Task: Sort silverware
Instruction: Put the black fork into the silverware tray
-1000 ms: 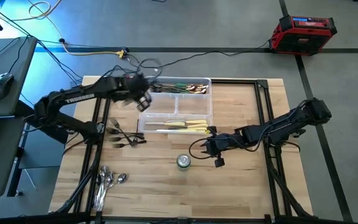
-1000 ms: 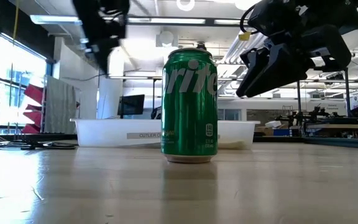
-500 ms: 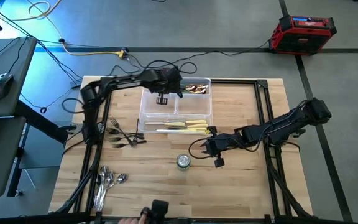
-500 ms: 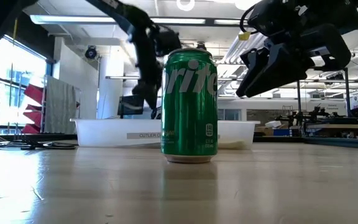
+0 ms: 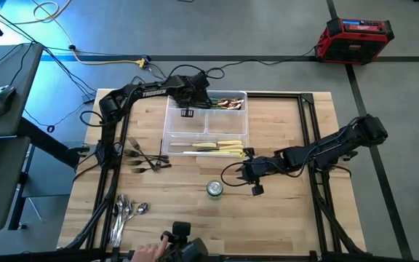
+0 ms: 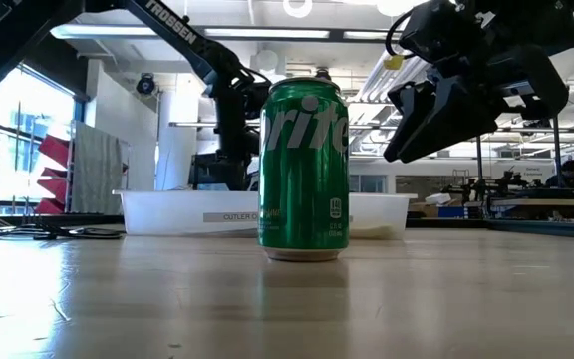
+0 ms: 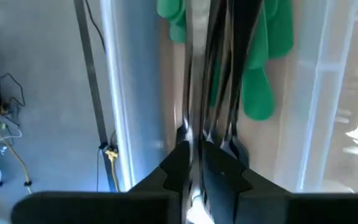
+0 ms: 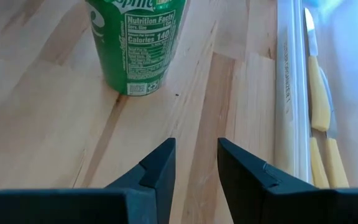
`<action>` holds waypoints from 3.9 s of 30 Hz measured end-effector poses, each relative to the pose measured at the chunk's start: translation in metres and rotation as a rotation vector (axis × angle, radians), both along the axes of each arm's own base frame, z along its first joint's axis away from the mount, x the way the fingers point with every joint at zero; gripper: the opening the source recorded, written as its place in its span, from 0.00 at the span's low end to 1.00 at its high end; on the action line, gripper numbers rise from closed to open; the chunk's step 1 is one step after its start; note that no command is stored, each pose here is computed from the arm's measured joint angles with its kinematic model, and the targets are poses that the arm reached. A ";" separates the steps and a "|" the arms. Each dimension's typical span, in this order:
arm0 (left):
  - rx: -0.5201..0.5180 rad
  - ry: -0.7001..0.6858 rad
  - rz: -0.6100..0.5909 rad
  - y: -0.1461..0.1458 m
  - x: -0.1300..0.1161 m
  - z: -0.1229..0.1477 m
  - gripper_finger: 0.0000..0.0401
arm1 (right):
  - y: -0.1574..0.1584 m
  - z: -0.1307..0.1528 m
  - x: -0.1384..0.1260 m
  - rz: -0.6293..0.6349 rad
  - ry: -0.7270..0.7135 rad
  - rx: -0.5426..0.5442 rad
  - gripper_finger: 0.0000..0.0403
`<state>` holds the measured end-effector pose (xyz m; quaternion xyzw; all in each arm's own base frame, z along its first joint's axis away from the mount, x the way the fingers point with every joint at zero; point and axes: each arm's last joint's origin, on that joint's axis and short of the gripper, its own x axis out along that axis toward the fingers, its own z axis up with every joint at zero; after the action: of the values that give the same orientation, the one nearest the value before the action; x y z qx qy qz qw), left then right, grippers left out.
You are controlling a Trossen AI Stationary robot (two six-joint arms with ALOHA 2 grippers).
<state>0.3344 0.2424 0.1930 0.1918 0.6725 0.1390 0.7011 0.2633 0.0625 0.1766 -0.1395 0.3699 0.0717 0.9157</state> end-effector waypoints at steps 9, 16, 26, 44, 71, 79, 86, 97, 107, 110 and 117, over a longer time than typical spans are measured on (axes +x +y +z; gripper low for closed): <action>0.074 0.143 0.081 -0.018 -0.003 0.003 0.19 | 0.000 0.000 0.000 0.004 -0.006 -0.003 0.25; 0.063 0.118 0.284 -0.079 -0.020 0.050 0.17 | 0.000 -0.001 -0.001 -0.006 0.014 0.004 0.25; -0.123 -0.155 0.463 -0.203 -0.073 0.073 0.15 | 0.000 -0.002 -0.002 -0.017 0.024 0.016 0.25; -0.401 -0.070 0.492 -0.281 -0.152 -0.048 0.15 | 0.001 0.001 0.001 0.001 -0.010 0.015 0.25; -0.176 -0.042 0.390 -0.271 -0.153 -0.035 0.15 | 0.001 0.000 0.000 -0.011 -0.003 0.032 0.25; -0.287 -0.007 0.400 -0.264 -0.159 -0.053 0.15 | 0.002 0.000 0.000 0.005 0.002 0.050 0.25; -0.295 -0.022 0.424 -0.262 -0.167 -0.065 0.15 | 0.004 0.000 0.000 0.013 0.002 0.052 0.25; -0.368 -0.029 0.484 -0.270 -0.165 -0.064 0.01 | 0.004 0.000 0.000 0.016 0.004 0.059 0.25; -0.551 0.045 0.527 -0.285 -0.135 0.001 0.00 | 0.004 0.001 0.000 0.018 0.001 0.058 0.25; -0.590 -0.021 0.490 -0.287 -0.122 0.026 0.00 | 0.004 0.001 0.000 0.018 0.000 0.058 0.25; -0.377 -0.228 0.245 -0.260 -0.097 0.065 0.00 | 0.004 0.001 0.000 0.029 -0.004 0.046 0.25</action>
<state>0.2371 -0.0177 0.2582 -0.0420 0.6214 0.1158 0.7738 0.2635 0.0662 0.1774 -0.1237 0.3641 0.0932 0.9184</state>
